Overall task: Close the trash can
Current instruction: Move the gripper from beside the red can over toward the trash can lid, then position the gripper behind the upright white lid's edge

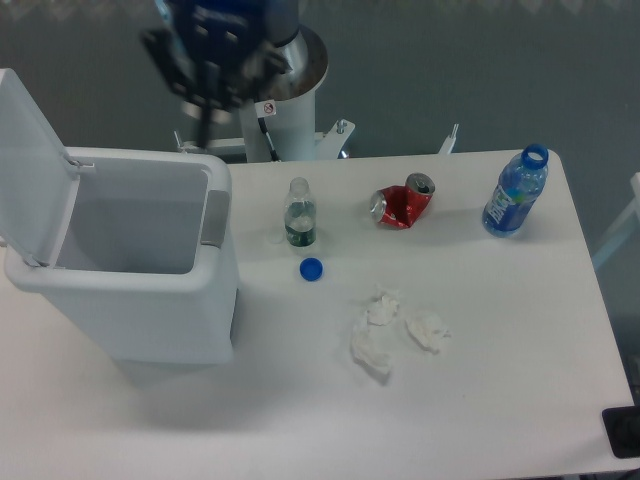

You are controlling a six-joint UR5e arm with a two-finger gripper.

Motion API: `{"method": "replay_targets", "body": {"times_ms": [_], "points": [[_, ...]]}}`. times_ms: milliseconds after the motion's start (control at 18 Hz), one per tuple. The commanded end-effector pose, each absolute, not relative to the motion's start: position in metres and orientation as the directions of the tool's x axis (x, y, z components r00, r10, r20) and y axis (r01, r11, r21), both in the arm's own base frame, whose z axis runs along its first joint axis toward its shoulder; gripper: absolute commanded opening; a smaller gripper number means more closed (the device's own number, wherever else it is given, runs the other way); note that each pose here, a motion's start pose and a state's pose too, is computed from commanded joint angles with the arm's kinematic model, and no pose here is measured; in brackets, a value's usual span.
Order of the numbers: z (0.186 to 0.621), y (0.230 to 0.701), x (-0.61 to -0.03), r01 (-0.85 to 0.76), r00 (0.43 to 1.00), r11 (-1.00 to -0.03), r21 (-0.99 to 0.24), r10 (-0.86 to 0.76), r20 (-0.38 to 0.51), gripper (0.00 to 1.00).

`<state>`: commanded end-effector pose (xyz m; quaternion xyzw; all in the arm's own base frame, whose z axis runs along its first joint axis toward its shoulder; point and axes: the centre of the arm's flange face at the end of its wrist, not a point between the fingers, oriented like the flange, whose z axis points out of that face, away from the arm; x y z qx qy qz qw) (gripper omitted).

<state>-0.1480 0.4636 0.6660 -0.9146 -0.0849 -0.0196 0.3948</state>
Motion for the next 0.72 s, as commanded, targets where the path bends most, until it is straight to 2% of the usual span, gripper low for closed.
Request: {"method": "replay_targets", "body": {"times_ms": [278, 444, 722], "points": [[0.675, 0.483, -0.103, 0.027, 1.0, -0.63, -0.776, 0.007, 0.028, 0.11], [0.672, 0.491, -0.082, -0.075, 0.996, -0.628, -0.774, -0.087, -0.026, 0.11], [0.655, 0.511, -0.071, -0.157, 0.983, -0.639, -0.753, -0.172, -0.059, 0.11]]}}
